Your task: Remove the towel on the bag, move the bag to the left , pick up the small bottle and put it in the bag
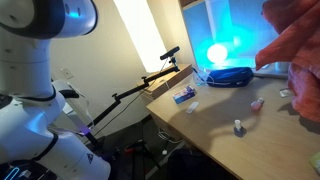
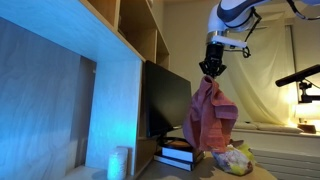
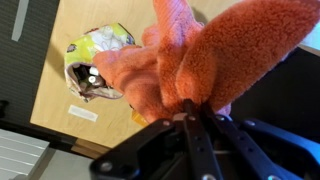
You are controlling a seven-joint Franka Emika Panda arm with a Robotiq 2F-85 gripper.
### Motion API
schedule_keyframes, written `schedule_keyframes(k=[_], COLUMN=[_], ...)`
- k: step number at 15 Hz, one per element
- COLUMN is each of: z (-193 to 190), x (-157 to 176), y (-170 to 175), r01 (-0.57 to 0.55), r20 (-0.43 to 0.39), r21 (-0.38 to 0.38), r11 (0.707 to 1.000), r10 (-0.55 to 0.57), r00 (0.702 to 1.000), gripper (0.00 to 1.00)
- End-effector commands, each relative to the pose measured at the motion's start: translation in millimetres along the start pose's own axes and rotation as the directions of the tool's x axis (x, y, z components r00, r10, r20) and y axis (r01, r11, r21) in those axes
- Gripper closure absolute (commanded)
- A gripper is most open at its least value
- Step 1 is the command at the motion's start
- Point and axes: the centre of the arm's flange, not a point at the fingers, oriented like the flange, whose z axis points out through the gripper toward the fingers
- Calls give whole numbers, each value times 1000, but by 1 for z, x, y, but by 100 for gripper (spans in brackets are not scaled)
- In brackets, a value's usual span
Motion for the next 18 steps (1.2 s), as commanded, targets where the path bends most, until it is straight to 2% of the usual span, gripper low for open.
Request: schedule_keyframes(k=[1,2,5,7,10,12,18], z=[0,0,-15,-40,-81,-105,-144], x=[0,0,3,6,11,12,7], y=[0,-1,-2,-7,-16,-23,-53], r01=[0,1,-2,-4,5,20,59], r20=[0,0,-38,-94,-193,-249,-373], r21=[0,0,23,77,166,196,239], r11=[1000,1000,1000,997,986,980,969], r10=[0,-1,3,11,28,30,36], r00=[1000,1000,999,996,981,968,927], gripper=[92,98,98,98,98,98,98])
